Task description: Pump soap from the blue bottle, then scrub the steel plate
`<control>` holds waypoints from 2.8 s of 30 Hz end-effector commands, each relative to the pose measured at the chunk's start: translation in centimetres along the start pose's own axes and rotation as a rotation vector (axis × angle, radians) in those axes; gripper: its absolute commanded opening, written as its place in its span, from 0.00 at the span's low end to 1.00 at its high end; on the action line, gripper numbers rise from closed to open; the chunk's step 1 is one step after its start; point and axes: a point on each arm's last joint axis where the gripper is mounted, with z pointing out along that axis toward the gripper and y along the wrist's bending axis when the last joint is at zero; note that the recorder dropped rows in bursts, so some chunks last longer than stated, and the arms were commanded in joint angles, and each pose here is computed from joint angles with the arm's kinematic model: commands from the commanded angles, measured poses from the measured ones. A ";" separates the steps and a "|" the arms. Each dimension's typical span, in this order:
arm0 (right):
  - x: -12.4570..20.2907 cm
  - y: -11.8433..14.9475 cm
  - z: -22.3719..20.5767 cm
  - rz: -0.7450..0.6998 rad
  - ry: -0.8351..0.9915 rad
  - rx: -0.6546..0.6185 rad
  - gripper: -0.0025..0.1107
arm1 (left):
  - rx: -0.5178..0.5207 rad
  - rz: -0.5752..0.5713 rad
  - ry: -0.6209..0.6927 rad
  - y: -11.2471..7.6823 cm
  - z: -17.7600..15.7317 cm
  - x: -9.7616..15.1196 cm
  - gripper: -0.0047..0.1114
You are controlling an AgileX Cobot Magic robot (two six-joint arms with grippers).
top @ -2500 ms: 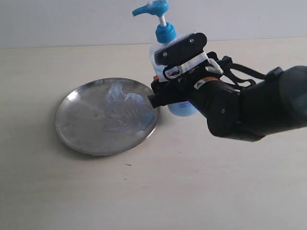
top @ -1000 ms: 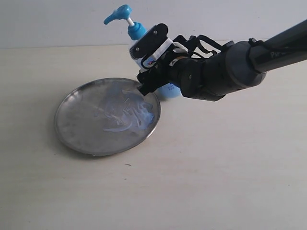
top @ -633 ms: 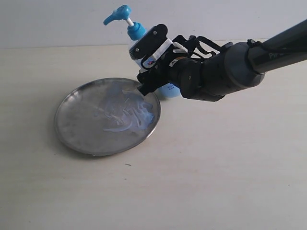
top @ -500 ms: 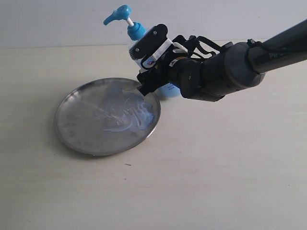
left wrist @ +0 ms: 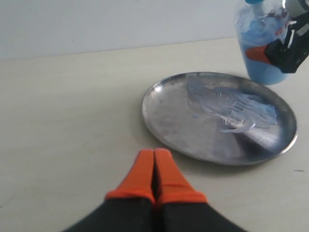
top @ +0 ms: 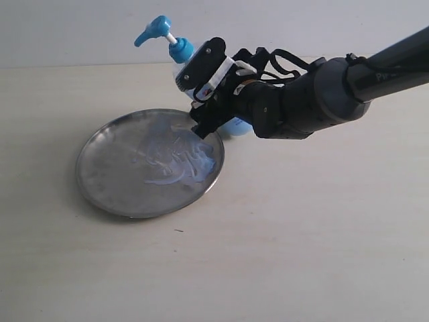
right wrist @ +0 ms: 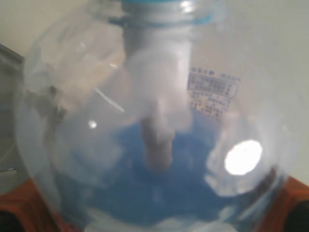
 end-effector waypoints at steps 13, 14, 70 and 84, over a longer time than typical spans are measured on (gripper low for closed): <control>-1.2 -1.0 -1.8 0.178 0.049 -0.049 0.02 | -0.041 0.050 -0.081 0.6 -2.3 -6.0 0.04; -1.1 -0.9 -1.8 0.191 0.051 -0.045 0.02 | -0.041 0.050 -0.074 0.6 -2.3 -6.2 0.04; 0.3 -0.7 -2.1 0.253 0.049 -0.076 0.02 | 0.047 0.092 -0.106 -0.2 -0.5 -15.5 0.04; 0.6 -0.4 -2.3 0.218 0.017 -0.083 0.02 | 0.195 -0.011 0.189 -3.0 7.7 -19.8 0.04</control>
